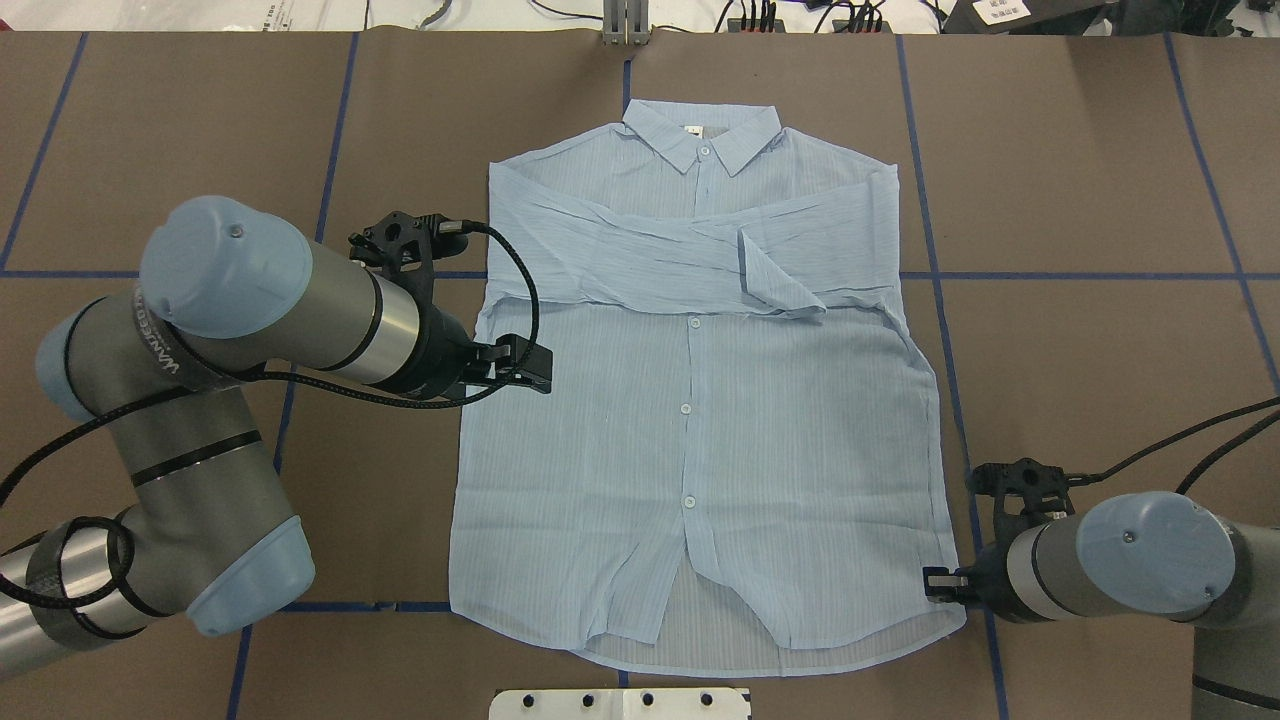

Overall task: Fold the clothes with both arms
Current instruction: 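Move both grippers along the side edges toward the hem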

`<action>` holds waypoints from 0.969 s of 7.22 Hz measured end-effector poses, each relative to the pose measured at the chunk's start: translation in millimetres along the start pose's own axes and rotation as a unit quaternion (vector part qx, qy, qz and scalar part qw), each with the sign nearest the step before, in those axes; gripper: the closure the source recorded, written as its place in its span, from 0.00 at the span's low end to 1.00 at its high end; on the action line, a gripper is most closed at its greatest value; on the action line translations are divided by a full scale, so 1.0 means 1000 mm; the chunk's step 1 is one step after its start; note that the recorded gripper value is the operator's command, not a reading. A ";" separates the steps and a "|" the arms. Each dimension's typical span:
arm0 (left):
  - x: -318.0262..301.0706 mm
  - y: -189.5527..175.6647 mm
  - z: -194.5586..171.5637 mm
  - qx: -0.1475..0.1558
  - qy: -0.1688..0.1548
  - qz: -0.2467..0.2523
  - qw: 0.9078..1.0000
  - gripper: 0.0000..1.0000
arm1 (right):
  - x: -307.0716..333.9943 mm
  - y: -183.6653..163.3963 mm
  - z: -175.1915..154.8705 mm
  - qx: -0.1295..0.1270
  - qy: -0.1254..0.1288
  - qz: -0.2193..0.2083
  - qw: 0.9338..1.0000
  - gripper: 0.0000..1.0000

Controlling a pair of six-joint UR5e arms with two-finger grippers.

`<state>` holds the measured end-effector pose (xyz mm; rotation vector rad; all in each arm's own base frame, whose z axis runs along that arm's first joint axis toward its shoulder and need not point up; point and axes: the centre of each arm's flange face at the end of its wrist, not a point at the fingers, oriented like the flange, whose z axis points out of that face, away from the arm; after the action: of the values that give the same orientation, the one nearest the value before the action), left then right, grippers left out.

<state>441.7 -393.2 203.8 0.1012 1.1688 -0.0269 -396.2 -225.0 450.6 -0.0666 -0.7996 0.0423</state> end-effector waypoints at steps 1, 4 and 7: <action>0.000 0.000 0.000 0.000 0.000 0.000 1.000 0.00 | -0.001 0.002 0.001 -0.002 0.000 -0.001 1.000 0.87; 0.000 0.000 0.001 -0.001 -0.002 0.000 1.000 0.00 | -0.004 0.005 0.001 -0.004 -0.002 -0.005 1.000 1.00; -0.015 0.018 0.031 -0.020 -0.027 -0.004 0.999 0.01 | -0.021 0.007 -0.028 0.005 -0.034 -0.011 0.999 1.00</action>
<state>465.7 -378.8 231.3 0.0591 1.1154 -0.0130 -391.2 -220.5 415.2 -0.0469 -0.8682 0.0281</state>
